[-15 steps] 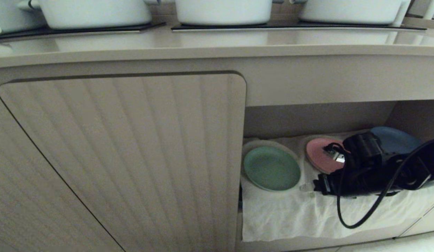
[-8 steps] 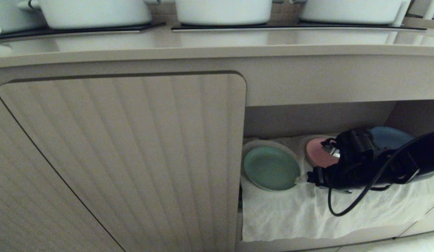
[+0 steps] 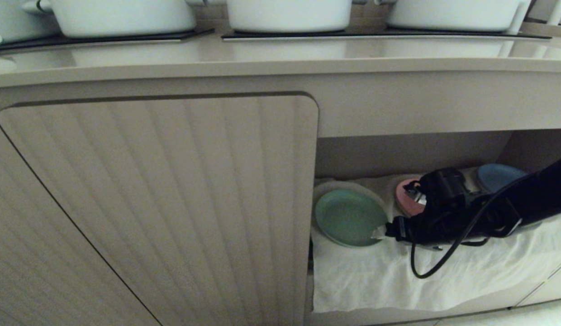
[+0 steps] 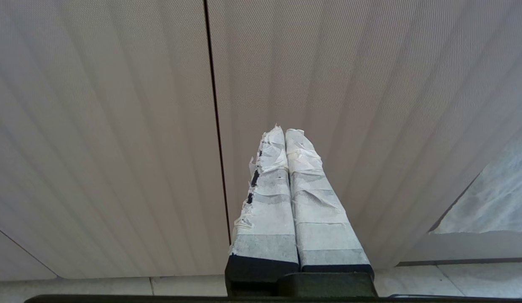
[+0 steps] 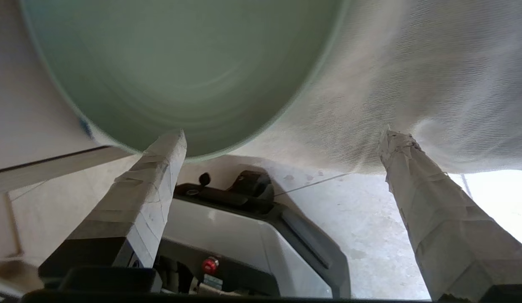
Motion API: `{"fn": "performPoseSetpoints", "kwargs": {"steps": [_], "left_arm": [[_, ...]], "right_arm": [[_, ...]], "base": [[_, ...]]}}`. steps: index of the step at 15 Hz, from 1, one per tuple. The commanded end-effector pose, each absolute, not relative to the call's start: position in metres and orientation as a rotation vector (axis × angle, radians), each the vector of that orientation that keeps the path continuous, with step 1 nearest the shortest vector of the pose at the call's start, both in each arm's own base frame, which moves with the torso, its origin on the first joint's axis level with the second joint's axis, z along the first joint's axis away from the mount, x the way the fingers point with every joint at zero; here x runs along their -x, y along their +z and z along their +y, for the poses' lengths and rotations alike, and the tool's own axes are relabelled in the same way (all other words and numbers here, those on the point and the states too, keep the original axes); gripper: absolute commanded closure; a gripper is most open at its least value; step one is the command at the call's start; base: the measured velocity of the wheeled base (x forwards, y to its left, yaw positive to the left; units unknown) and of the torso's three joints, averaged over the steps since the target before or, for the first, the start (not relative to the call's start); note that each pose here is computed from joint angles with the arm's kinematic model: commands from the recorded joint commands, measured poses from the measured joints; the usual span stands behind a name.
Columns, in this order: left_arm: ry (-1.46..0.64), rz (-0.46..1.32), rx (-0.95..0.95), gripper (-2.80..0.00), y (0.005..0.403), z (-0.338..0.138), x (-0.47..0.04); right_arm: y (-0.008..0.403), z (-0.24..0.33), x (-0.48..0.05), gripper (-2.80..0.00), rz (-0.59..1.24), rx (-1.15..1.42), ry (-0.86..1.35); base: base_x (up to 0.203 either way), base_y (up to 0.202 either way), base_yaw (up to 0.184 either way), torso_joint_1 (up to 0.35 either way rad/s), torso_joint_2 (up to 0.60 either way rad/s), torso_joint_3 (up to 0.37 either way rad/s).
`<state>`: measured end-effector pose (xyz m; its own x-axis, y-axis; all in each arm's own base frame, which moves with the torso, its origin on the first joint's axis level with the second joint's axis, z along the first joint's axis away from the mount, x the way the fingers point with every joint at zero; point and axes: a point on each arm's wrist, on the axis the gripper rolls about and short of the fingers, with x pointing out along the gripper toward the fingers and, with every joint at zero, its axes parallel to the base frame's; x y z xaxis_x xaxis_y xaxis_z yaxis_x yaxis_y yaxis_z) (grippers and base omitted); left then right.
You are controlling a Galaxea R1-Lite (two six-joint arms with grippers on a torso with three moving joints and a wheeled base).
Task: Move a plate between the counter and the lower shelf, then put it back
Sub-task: Pick up the plate in the cupboard
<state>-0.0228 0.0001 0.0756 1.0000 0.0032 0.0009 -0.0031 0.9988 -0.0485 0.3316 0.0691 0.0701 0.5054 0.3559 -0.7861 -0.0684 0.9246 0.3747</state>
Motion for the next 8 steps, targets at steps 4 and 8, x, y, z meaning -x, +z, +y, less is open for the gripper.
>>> {"fn": "performPoseSetpoints", "kwargs": {"steps": [4,8], "left_arm": [[0.003,-0.002,0.049,0.00,0.076,0.000,0.023],[0.003,-0.002,0.049,0.00,0.076,0.000,0.023]], "right_arm": [[0.069,0.066,-0.336,-2.80,0.992,-0.319,0.231],[0.071,0.070,-0.346,-2.80,0.931,-0.381,0.221]], "base": [[0.000,0.000,0.000,0.000,0.00,0.000],[0.000,0.000,0.000,0.000,0.00,0.000]]}}
